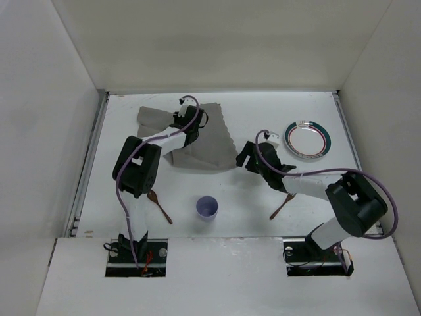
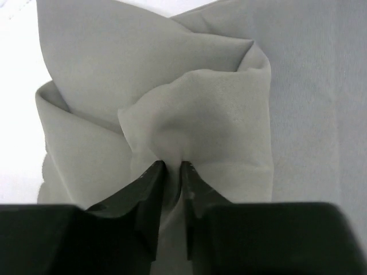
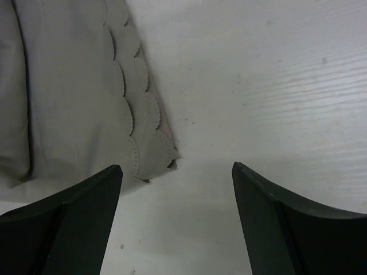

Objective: Set the dinner table for one person

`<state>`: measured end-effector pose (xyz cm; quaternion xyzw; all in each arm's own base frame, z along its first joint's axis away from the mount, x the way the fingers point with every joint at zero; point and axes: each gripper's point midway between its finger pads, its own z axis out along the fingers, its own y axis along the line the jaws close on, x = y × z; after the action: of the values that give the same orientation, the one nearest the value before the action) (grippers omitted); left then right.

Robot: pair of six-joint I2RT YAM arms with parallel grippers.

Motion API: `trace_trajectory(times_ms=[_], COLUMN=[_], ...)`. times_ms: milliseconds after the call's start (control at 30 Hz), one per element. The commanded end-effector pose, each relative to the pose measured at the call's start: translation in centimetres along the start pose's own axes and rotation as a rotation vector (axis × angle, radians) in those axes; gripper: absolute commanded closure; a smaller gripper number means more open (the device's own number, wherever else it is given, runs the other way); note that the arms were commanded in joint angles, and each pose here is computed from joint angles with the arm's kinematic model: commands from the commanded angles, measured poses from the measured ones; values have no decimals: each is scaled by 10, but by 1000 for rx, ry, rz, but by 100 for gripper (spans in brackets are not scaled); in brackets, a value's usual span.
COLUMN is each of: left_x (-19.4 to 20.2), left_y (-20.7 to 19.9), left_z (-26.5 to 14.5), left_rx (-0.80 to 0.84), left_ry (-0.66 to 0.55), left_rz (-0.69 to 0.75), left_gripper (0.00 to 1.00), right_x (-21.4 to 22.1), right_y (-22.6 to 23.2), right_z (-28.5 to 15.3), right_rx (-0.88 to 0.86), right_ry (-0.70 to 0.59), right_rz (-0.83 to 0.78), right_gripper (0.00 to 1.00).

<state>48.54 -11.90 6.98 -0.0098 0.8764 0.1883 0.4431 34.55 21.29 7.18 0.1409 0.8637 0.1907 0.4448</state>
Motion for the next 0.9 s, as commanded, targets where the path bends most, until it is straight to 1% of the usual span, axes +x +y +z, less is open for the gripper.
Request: trace_trajectory(times_ms=[0, 67, 167, 267, 400, 500, 567, 633, 667, 700, 767, 833, 867], left_x=[-32, -41, -46, -35, -12, 2, 11, 19, 24, 28, 33, 36, 37], left_y=[22, 46, 69, 82, 89, 97, 104, 111, 113, 116, 120, 126, 126], left_z=[-14, -33, -58, -72, -83, -86, -86, -87, -87, -89, -92, -98, -99], left_rx=[-38, -71, -75, -86, -88, -97, -113, -120, -121, -121, -110, -104, -95], left_ry=[-66, -102, -151, -164, -158, -145, -139, -135, -126, -125, -126, -139, -143], left_rz=[-92, -195, -297, -348, -418, -488, -521, -549, -560, -568, -580, -621, -633], left_gripper=[89, 92, 93, 93, 93, 90, 82, 64, 52, 43, 32, 24, 22], right_x=[9, 19, 31, 34, 33, 33, 32, 30, 28, 27, 27, 26, 26], right_y=[37, 39, 46, 48, 52, 56, 56, 56, 55, 53, 54, 54, 53], right_z=[6, 13, 18, 24, 34, 41, 43, 44, 44, 43, 43, 42, 43], right_rx=[-87, -81, -84, -63, -41, -30, -20, -15, -10, -7, -13, -16, -15], right_ry=[55, 83, 118, 121, 114, 116, 106, 91, 84, 74, 72, 67, 65], right_rz=[66, 87, 128, 181, 251, 304, 348, 374, 380, 386, 389, 388, 384], right_gripper=[17, 18, 20, 21, 23, 31, 39, 41, 42, 43, 42, 41, 38])
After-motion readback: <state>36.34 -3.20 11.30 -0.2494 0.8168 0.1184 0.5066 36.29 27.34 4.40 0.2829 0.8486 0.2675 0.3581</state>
